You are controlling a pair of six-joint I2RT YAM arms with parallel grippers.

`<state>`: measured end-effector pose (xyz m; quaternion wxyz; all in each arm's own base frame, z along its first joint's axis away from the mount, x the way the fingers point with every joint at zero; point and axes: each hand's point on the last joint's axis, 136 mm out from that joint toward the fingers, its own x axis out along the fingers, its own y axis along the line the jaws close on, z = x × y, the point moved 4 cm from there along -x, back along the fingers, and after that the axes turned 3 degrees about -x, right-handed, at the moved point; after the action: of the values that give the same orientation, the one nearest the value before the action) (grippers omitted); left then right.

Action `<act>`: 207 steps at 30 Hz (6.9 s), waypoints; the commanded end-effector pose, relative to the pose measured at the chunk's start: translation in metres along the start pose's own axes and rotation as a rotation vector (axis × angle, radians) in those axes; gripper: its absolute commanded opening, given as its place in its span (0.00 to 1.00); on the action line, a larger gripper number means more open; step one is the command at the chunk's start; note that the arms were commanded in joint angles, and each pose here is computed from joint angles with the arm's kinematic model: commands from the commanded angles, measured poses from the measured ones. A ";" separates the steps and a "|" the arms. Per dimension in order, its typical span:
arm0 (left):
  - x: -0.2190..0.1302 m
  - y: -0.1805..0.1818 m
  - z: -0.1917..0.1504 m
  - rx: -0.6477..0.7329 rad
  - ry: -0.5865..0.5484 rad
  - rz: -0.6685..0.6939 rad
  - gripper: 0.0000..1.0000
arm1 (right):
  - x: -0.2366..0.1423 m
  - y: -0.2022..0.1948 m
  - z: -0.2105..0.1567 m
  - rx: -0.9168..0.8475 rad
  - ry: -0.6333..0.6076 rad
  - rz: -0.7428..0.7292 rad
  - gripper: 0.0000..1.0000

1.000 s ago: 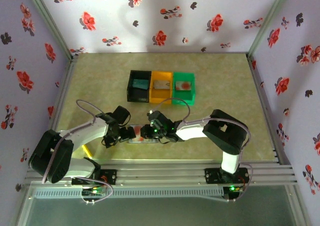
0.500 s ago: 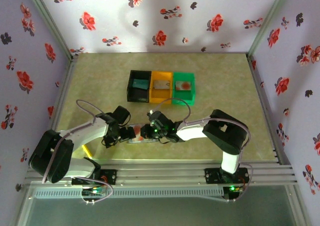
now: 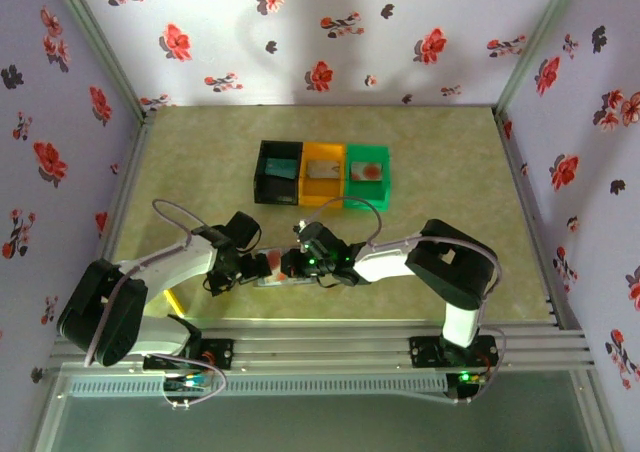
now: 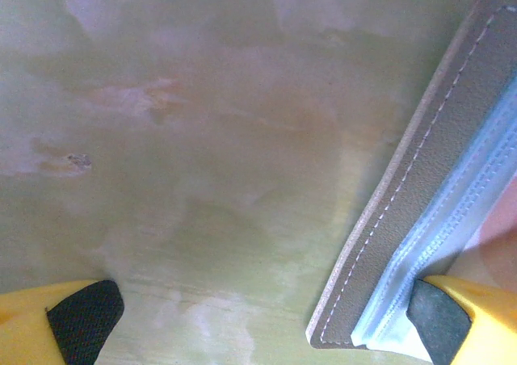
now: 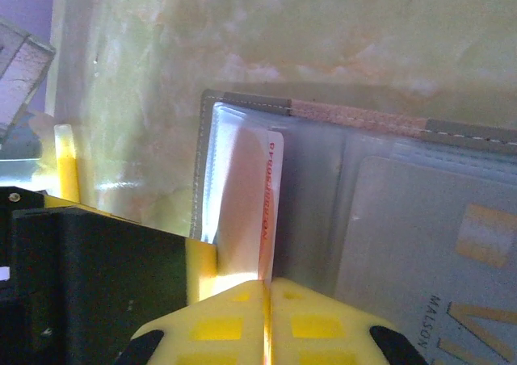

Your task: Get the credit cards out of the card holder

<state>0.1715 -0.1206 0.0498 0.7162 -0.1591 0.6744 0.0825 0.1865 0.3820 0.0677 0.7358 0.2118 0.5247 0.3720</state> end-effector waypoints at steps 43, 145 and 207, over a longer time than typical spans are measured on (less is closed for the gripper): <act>0.019 -0.003 -0.009 0.020 0.063 0.000 1.00 | -0.055 -0.010 0.010 -0.056 -0.082 -0.039 0.00; -0.163 -0.155 -0.011 0.273 -0.238 -1.403 0.12 | -0.196 0.044 0.053 -0.065 -0.460 0.477 0.00; -0.132 -0.140 -0.058 0.655 0.222 -0.985 0.00 | -0.158 0.011 0.006 -0.227 -0.057 0.569 0.35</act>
<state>0.1570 -0.2560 0.1869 0.6178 -0.2429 0.5825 -0.4691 0.1654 0.2678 0.1709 0.6458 0.2815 0.3886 0.5938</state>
